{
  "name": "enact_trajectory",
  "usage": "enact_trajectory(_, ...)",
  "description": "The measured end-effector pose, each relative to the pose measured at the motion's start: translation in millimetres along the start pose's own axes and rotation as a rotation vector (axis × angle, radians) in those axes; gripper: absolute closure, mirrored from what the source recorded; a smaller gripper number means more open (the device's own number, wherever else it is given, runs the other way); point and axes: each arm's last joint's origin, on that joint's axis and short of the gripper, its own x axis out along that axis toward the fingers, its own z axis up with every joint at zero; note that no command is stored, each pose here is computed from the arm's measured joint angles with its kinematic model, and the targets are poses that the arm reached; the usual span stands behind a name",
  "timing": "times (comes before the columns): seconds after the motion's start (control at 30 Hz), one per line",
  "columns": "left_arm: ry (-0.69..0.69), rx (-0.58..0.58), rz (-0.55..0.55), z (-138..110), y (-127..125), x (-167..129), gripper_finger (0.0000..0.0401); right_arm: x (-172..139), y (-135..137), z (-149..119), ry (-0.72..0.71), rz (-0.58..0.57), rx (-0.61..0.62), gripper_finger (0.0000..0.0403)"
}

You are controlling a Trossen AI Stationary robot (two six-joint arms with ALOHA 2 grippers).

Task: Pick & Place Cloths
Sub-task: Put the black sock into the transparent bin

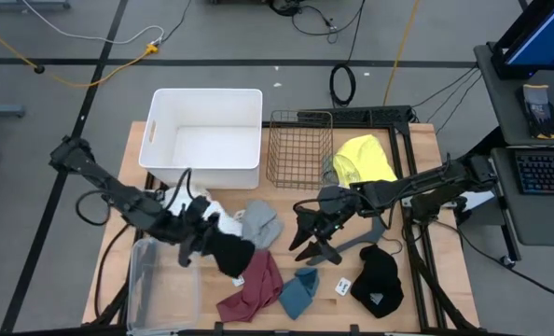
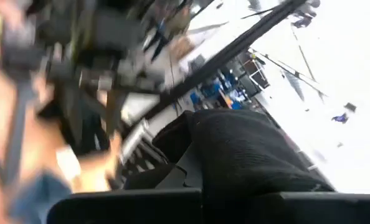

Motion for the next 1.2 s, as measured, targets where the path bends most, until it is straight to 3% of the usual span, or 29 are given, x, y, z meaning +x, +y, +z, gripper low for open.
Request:
enact_trajectory(0.17, 0.090, -0.263, 0.014, -6.6, -9.1, -22.1, 0.0400, -0.1, 0.0, 0.1, -0.001, -0.002, -0.026, 0.0246)
enact_trajectory(0.5, 0.178, -0.506, -0.048, -8.3, -26.7, -52.1, 0.0400, -0.1, 0.0, 0.1, -0.002, -0.003, -0.052, 0.0247)
enact_trajectory(0.9, 0.487, -0.764, 0.220, -35.0, -15.0, -72.2, 0.0400, -0.1, 0.0, 0.1, -0.002, -0.003, -0.051, 0.0247)
enact_trajectory(1.2, 0.572, -0.849, 0.282, -42.7, -15.5, -78.0, 0.0400, -0.1, 0.0, 0.1, -0.002, -0.003, -0.050, 0.0247)
